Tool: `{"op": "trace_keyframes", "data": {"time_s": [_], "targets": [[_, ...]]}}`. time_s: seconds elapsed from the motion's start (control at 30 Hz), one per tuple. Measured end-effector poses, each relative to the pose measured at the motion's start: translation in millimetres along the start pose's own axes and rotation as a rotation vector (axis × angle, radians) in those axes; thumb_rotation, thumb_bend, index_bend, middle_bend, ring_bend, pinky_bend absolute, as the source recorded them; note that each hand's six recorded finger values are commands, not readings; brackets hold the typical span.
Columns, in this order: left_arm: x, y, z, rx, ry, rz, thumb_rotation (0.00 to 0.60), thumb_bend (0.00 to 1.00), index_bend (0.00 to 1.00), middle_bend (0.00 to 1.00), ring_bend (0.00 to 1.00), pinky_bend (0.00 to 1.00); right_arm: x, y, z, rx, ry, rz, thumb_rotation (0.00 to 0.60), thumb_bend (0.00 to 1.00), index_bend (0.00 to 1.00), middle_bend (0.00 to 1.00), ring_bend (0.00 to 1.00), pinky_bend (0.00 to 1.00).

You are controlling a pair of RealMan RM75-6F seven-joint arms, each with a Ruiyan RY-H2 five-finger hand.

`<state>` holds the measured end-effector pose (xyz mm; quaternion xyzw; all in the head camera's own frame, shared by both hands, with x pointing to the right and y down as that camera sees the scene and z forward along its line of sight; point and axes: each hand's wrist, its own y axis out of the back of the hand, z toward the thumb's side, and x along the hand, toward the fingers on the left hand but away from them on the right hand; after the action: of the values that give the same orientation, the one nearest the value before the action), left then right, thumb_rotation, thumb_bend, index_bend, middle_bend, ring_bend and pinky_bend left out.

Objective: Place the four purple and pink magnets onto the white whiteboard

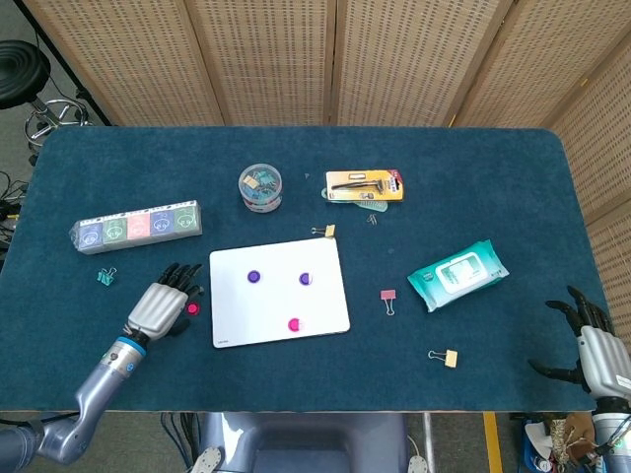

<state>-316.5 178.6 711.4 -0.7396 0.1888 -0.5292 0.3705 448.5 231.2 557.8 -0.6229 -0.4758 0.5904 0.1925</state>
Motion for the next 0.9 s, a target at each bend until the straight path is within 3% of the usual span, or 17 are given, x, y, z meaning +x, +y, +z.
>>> {"op": "trace_keyframes", "data": {"time_s": [0.47,0.73,0.9], "targets": [[4.1,-4.6,-5.3,0.005,0.018,-0.005,0.600,0.30,0.34,0.00,0.00,0.00,-0.1,0.2,-0.5,-0.001,-0.001,0.001,0.600,0.08,0.20,0.00,0.00,0.00],[4.3,-8.1,-6.1,-0.006,0.021,-0.012,0.600,0.30,0.42,0.00,0.00,0.00,-0.1,0.2,-0.6,-0.003,-0.003,0.002,0.600,0.08,0.20,0.00,0.00,0.00],[4.1,-8.7,-6.8,-0.008,0.023,-0.011,0.600,0.30,0.42,0.00,0.00,0.00,0.0,0.5,-0.7,-0.003,-0.003,0.001,0.600,0.08,0.20,0.00,0.00,0.00]]}}
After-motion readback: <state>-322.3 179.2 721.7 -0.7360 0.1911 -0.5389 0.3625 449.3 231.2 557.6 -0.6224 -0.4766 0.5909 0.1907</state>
